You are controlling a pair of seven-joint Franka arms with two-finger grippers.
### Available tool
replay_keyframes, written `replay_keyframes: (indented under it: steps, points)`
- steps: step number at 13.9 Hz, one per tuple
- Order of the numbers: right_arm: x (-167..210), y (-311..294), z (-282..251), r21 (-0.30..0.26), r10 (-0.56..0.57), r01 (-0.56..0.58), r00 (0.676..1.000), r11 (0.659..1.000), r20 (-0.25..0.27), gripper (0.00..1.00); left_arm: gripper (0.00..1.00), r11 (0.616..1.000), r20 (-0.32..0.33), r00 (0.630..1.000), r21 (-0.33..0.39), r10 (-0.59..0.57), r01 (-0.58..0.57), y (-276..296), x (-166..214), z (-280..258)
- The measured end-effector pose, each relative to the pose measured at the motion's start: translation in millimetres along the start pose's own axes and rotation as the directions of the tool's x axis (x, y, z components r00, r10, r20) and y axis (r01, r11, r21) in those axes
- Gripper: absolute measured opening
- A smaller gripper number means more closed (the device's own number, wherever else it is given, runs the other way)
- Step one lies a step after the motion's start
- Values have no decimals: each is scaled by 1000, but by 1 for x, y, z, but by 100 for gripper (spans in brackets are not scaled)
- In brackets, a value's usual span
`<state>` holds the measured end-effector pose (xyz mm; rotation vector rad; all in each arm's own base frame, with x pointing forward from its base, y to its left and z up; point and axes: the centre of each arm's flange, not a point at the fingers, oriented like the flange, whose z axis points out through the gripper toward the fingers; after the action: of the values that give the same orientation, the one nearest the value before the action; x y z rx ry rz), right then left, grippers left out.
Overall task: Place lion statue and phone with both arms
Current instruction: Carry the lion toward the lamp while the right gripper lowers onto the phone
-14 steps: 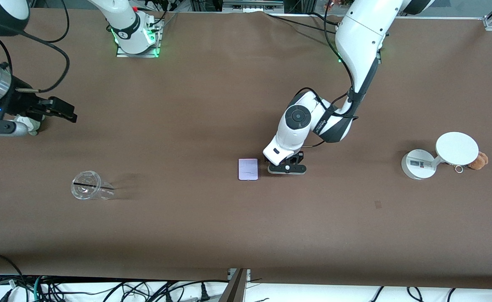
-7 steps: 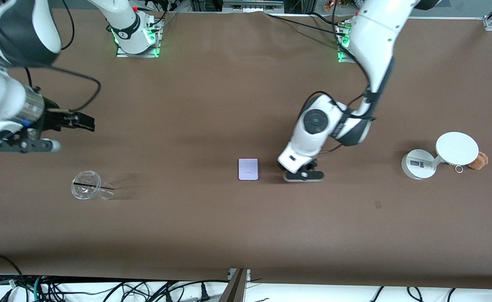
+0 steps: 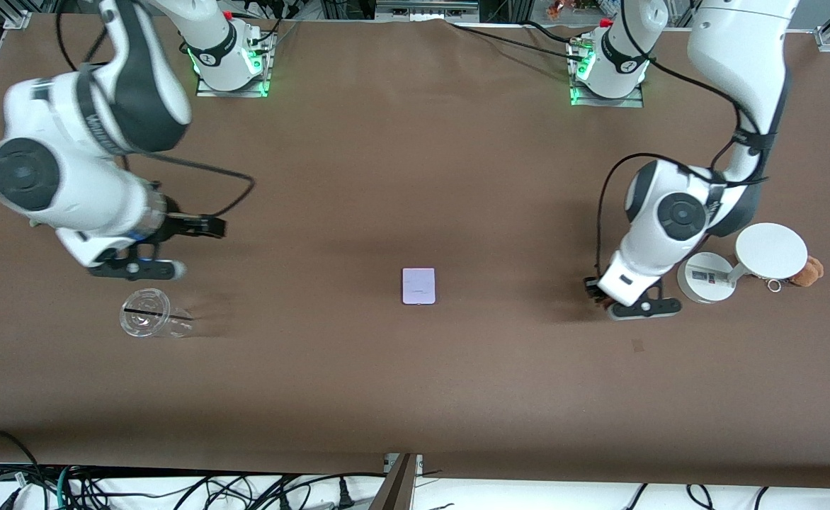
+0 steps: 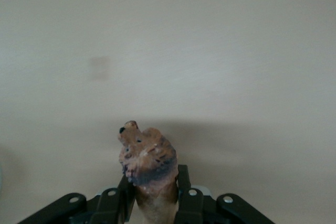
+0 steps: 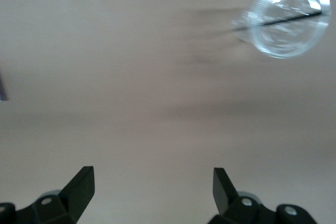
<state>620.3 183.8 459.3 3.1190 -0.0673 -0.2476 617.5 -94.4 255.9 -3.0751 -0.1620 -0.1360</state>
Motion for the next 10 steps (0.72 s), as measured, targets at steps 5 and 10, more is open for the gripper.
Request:
replay_keyframes:
  steps: [5, 10]
  points:
    - [17, -103, 47, 184, -14, 29, 996, 982, -85, 100, 35, 997, -33, 997, 22, 68, -67, -77, -13, 19]
    - [11, -244, 120, 234, 10, 41, 977, 971, -212, 100, 35, 994, -54, 993, 25, 106, -104, -115, -35, 44]
